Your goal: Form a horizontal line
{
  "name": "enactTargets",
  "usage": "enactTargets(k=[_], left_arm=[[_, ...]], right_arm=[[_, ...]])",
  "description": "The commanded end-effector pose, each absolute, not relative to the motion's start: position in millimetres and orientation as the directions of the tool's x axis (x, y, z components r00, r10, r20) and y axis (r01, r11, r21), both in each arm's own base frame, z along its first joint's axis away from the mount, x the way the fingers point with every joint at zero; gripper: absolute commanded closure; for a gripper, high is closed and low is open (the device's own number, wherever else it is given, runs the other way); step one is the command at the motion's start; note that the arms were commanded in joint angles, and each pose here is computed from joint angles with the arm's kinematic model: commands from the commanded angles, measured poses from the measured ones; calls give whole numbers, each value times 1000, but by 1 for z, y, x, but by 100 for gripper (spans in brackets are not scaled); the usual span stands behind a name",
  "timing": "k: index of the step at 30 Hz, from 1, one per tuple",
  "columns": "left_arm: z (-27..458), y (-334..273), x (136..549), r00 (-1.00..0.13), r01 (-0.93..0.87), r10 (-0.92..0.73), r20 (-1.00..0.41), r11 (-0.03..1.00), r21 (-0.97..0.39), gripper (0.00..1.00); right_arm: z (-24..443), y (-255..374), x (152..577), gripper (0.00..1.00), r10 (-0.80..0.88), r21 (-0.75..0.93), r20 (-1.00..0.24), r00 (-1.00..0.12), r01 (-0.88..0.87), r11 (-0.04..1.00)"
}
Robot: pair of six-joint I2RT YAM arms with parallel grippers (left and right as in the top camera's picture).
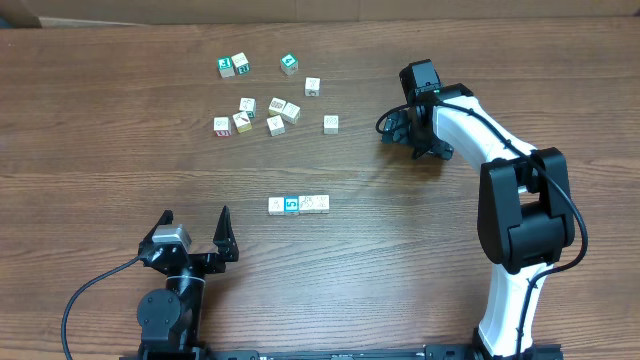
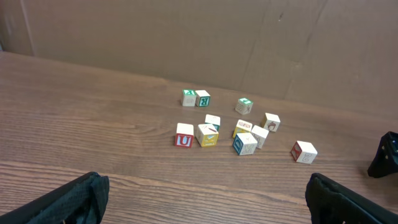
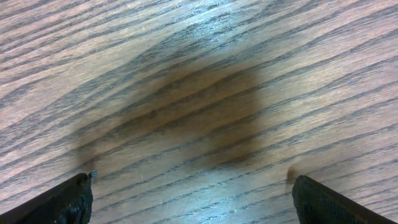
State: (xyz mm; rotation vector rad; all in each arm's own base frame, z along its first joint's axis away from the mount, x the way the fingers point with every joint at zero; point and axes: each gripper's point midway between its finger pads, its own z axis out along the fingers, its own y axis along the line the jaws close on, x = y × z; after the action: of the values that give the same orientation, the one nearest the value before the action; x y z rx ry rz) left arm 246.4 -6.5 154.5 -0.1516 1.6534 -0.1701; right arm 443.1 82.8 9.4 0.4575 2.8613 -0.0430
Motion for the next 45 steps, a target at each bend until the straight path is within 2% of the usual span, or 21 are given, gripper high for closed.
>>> enactTargets(k=[1,8,13,24,30,34,45], left_arm=[[156,-8,246,-81,17,-175,-981,984,-177,0],[156,-8,246,-82,17,-175,-981,984,-177,0],[156,-8,246,-81,17,-175,-981,984,-177,1],[156,-8,246,-81,17,-175,-981,984,-177,0],[156,-8,246,-81,17,-175,-981,984,-177,0],[156,-8,246,-81,17,-175,-981,984,-177,0],[156,-8,246,-81,17,-175,-981,984,-177,0]], right_arm=[[3,81,441,0,299,-11,-237,-924,310,951],[5,78,440,0,297,-27,-241,-924,312,950],[17,73,420,0,294,-62,-190,-937,310,949],[81,76,431,0,283,54,-385,-879,284,957],[96,103,434,0,168,202,-524,-835,70,977],[111,113,430,0,105,245,-617,-780,-63,968],[112,118,392,0,-3,230,-671,-741,-212,950]])
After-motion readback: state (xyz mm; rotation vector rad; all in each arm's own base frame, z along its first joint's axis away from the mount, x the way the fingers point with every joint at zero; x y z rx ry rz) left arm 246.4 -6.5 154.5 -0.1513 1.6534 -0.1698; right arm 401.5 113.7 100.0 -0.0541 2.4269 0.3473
